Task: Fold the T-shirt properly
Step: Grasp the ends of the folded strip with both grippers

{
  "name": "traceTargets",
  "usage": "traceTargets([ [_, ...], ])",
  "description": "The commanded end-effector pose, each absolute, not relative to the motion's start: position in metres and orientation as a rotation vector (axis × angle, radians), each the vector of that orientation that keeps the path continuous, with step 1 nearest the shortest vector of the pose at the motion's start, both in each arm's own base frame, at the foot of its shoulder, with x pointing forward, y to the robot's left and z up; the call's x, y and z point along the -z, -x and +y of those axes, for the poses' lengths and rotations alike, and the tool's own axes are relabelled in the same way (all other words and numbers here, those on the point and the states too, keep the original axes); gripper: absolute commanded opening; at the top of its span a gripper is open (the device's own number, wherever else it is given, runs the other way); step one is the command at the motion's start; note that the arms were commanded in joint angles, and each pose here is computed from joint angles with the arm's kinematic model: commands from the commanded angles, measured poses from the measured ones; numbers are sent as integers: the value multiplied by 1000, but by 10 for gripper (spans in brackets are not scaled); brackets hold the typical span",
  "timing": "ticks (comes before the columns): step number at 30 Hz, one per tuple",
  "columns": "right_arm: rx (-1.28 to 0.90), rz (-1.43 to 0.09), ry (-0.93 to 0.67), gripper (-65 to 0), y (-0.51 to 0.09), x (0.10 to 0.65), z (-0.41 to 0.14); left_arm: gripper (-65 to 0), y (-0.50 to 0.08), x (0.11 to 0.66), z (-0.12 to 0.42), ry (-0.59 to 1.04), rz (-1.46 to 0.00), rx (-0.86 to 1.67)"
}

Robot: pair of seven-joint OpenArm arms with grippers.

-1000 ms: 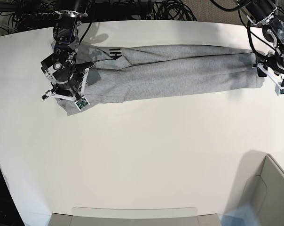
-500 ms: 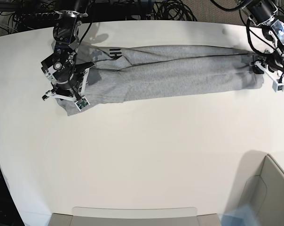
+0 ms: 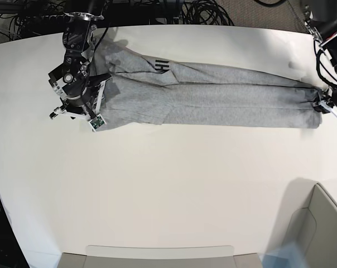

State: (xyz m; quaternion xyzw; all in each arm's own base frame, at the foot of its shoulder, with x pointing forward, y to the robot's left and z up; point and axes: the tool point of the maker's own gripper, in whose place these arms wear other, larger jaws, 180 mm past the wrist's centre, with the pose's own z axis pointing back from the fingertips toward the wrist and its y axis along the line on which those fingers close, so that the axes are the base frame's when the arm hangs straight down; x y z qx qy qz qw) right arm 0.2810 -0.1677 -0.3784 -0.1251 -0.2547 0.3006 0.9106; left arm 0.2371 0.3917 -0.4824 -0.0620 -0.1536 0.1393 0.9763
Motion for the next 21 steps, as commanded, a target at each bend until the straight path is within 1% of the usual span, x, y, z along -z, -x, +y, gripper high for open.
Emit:
traceTargets([
  [1, -636, -559, 263, -471, -288, 369, -166, -497, -178, 521, 354, 157, -31, -228],
  [3, -636, -560, 264, -471, -288, 369, -166, -613, -176, 522, 352, 155, -17, -214],
  [4, -636, -560, 264, -471, -288, 369, -166, -650, -176, 522, 352, 154, -15, -210],
  [11, -634, -551, 258, -471, -284, 372, -166, -650, -178, 521, 354, 152, -23, -215],
  [14, -633, -551, 255, -471, -284, 372, -165, -650, -182, 513, 368, 133, -41, -227],
  [16, -632, -552, 254, -471, -284, 372, -164, -650, -193, 506, 373, 136, -78, -253],
  [18, -632, -552, 254, -471, -284, 372, -164, -650, -195, 496, 390, 114, -103, -282],
  [21, -632, -552, 254, -471, -284, 372, -164, -650, -197, 488, 398, 106, -104, -293],
])
